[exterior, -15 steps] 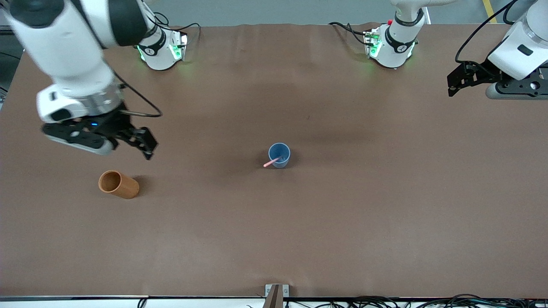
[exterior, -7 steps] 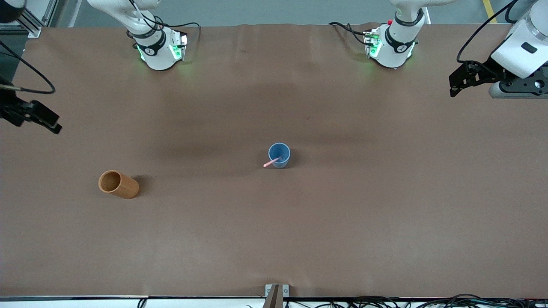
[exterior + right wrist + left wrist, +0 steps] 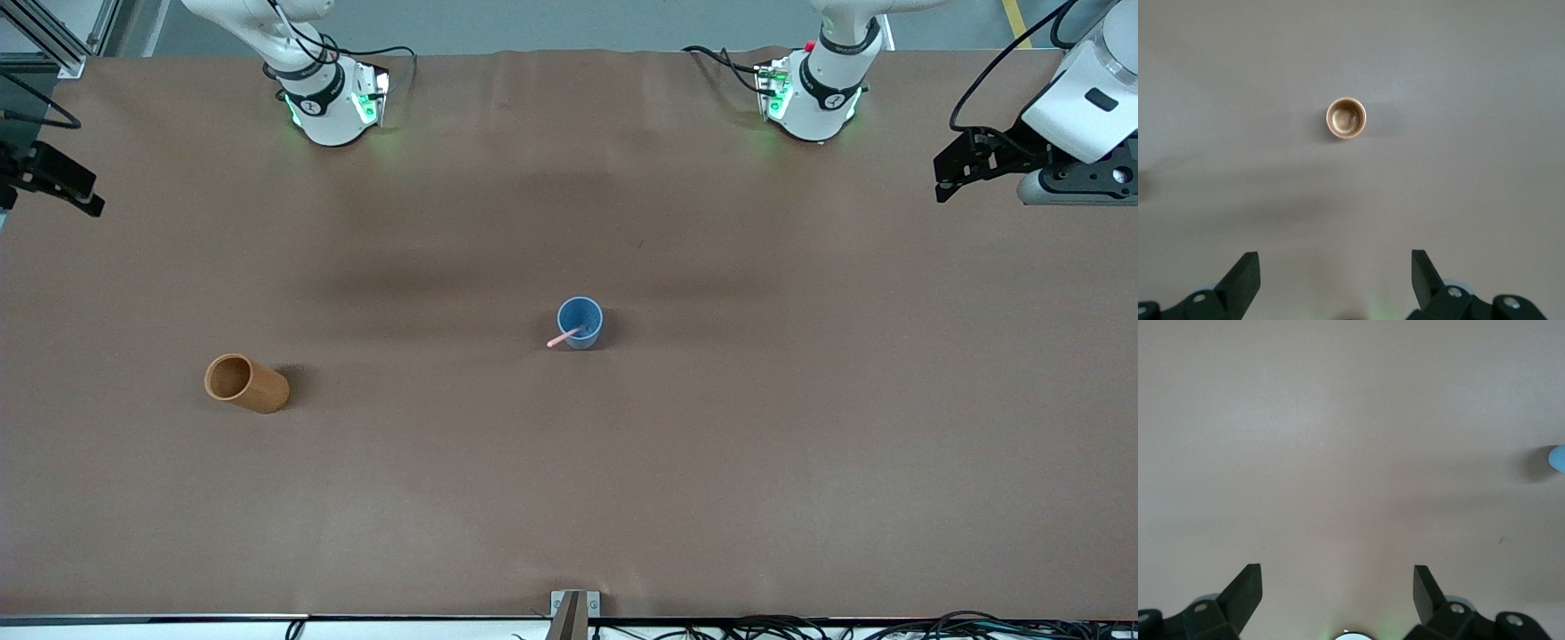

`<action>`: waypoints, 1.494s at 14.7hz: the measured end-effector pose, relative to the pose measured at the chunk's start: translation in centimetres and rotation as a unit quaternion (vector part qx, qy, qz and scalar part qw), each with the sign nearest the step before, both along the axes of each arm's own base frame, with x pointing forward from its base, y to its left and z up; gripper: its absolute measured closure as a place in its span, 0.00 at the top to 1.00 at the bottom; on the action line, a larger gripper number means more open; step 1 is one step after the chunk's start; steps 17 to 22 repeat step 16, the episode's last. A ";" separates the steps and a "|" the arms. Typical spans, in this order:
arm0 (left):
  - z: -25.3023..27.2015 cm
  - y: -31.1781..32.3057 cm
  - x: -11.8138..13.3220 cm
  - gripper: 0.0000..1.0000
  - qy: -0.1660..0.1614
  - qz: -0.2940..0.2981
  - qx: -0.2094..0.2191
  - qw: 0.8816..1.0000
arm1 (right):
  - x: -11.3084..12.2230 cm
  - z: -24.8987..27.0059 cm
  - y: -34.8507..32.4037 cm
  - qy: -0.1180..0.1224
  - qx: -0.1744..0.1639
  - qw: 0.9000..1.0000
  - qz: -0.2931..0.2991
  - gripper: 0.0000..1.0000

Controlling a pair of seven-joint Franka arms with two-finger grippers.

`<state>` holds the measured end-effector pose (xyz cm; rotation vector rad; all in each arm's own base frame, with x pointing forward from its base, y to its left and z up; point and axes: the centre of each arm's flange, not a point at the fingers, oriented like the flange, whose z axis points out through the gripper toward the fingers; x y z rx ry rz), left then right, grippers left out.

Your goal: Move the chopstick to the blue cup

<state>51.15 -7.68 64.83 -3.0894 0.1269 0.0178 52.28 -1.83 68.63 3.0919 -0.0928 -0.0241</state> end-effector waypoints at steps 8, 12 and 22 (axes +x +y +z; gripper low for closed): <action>-0.1 0.2 0.3 1.00 0.001 0.002 -0.001 1.000 | -0.6 0.5 -0.2 -0.006 0.000 0.999 0.036 1.00; -0.1 0.3 0.3 1.00 0.001 0.003 -0.001 1.000 | 1.4 -1.0 -0.3 0.000 0.003 0.999 0.038 1.00; -0.2 0.3 0.4 1.00 0.001 0.003 -0.001 1.000 | 2.1 -1.2 -0.2 -0.009 0.033 0.999 0.039 1.00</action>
